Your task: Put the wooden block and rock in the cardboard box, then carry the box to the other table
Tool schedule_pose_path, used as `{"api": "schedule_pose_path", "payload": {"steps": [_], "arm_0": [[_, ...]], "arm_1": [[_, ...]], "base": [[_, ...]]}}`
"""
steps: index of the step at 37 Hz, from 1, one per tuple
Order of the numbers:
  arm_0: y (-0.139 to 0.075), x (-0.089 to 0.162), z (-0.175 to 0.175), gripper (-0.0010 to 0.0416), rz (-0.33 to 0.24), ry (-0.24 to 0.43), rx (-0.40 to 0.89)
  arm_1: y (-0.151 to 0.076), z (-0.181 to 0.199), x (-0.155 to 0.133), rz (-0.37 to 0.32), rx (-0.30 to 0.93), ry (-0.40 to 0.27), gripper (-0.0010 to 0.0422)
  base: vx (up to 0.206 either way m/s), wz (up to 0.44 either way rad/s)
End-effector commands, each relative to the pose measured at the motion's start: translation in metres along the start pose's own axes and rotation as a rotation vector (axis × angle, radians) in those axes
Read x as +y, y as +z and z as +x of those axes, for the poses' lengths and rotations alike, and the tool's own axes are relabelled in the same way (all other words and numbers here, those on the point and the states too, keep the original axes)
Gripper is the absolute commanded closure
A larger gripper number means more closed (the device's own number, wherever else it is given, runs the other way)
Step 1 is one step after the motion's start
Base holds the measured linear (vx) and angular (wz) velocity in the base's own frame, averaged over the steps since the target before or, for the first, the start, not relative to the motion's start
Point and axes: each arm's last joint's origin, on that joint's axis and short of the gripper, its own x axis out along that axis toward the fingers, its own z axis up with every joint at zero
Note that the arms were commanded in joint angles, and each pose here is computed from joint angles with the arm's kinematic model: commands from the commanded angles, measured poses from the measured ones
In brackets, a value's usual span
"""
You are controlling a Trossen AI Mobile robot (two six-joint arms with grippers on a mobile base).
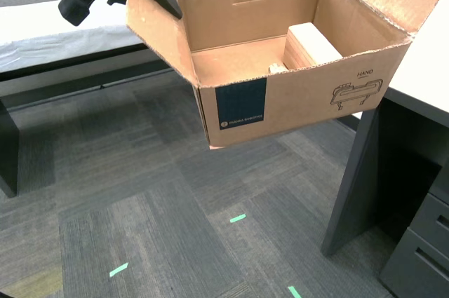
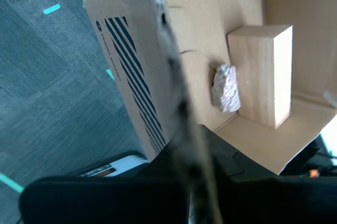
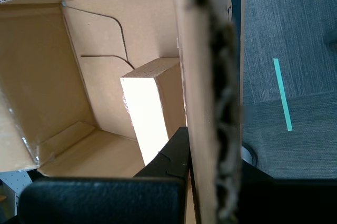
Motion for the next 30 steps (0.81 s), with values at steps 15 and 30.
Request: {"api": "schedule_pose_path", "payload": {"steps": [15,30], "arm_0": [[0.001,0.0008,0.0006,0.0406,-0.004,0.001,-0.006],[0.0022,0.0013,0.0006,0.0406,0.01,0.004,-0.018]], "arm_1": [[-0.0003,-0.0001,-0.0014,-0.046,0.015,-0.029,0.0413],[-0.0003,-0.0003,-0.0017,0.104,0.022,-0.051,0.0413]], "base": [[0.115,-0.053],[0.114,0.014]]}}
